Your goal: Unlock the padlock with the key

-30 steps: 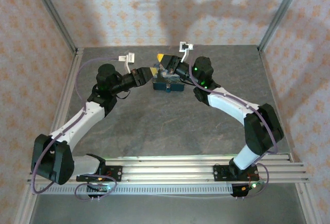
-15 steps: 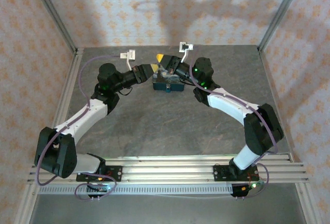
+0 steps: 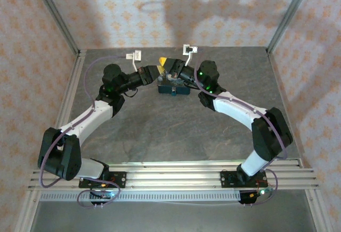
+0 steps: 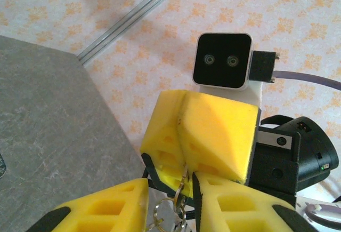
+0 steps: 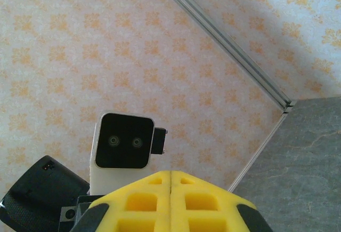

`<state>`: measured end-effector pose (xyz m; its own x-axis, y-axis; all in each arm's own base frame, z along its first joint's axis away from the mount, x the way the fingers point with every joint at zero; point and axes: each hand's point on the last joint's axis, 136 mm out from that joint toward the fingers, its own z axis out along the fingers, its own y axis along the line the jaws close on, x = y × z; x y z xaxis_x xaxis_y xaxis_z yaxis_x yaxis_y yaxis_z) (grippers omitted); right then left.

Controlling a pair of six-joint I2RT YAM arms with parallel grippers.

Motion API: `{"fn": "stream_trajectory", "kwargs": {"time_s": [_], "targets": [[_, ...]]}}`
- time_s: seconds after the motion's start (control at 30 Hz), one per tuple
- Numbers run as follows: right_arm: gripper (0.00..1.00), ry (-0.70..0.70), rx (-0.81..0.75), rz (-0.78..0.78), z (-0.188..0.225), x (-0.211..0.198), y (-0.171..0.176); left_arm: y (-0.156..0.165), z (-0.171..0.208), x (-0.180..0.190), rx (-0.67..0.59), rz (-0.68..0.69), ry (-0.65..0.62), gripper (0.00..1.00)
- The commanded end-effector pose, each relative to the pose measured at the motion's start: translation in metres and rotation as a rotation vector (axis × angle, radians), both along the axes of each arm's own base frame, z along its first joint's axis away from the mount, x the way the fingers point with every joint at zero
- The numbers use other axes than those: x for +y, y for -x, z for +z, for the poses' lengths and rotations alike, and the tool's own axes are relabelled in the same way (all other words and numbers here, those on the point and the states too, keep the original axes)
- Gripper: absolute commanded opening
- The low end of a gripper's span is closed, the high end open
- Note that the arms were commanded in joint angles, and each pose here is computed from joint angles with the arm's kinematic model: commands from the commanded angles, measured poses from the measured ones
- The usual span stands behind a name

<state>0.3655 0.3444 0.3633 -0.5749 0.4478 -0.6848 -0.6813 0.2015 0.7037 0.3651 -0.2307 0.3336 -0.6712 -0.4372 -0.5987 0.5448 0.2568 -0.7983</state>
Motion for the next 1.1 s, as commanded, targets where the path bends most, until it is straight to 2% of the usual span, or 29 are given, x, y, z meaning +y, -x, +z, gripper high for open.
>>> {"fn": "stream_trajectory", "kwargs": {"time_s": [0.0,0.13,0.23,0.33,0.37,0.43,0.5,0.57,0.67,0.8,0.93,1.07], "targets": [[0.0,-0.045,-0.055,0.005,0.021,0.001,0.004,0.005,0.024,-0.005,-0.078,-0.035,0.023,0.25],[0.0,-0.047,-0.052,-0.008,0.02,0.0,0.002,0.006,0.017,-0.007,-0.061,-0.043,0.012,0.15],[0.0,-0.044,-0.05,-0.013,0.017,0.001,0.001,0.007,0.012,-0.006,-0.056,-0.041,-0.008,0.0],[0.0,-0.042,-0.018,-0.039,0.014,-0.003,-0.003,0.007,0.002,-0.005,-0.044,-0.025,-0.063,0.0],[0.05,-0.037,-0.007,-0.05,0.013,-0.006,-0.004,0.007,0.0,-0.004,-0.045,-0.022,-0.084,0.0],[0.33,-0.004,0.056,-0.095,0.01,-0.02,-0.01,0.009,-0.01,-0.002,-0.048,-0.015,-0.159,0.0],[0.46,0.094,0.178,-0.148,-0.002,-0.036,-0.017,0.011,-0.022,0.003,-0.056,-0.005,-0.252,0.0],[0.51,0.252,0.242,-0.143,-0.01,-0.047,-0.011,0.017,-0.03,0.007,-0.095,-0.004,-0.342,0.0],[0.55,0.416,0.236,0.026,-0.011,-0.041,0.021,0.025,-0.036,0.011,-0.135,-0.018,-0.42,0.0],[0.59,0.443,0.258,0.244,-0.013,-0.03,0.058,0.035,-0.029,0.003,-0.166,-0.093,-0.405,0.0],[0.61,0.444,0.256,0.311,-0.019,-0.024,0.073,0.041,-0.02,-0.006,-0.18,-0.171,-0.346,0.0],[0.55,0.433,0.249,0.336,-0.023,-0.02,0.077,0.048,-0.009,-0.006,-0.214,-0.182,-0.325,0.0]]}}
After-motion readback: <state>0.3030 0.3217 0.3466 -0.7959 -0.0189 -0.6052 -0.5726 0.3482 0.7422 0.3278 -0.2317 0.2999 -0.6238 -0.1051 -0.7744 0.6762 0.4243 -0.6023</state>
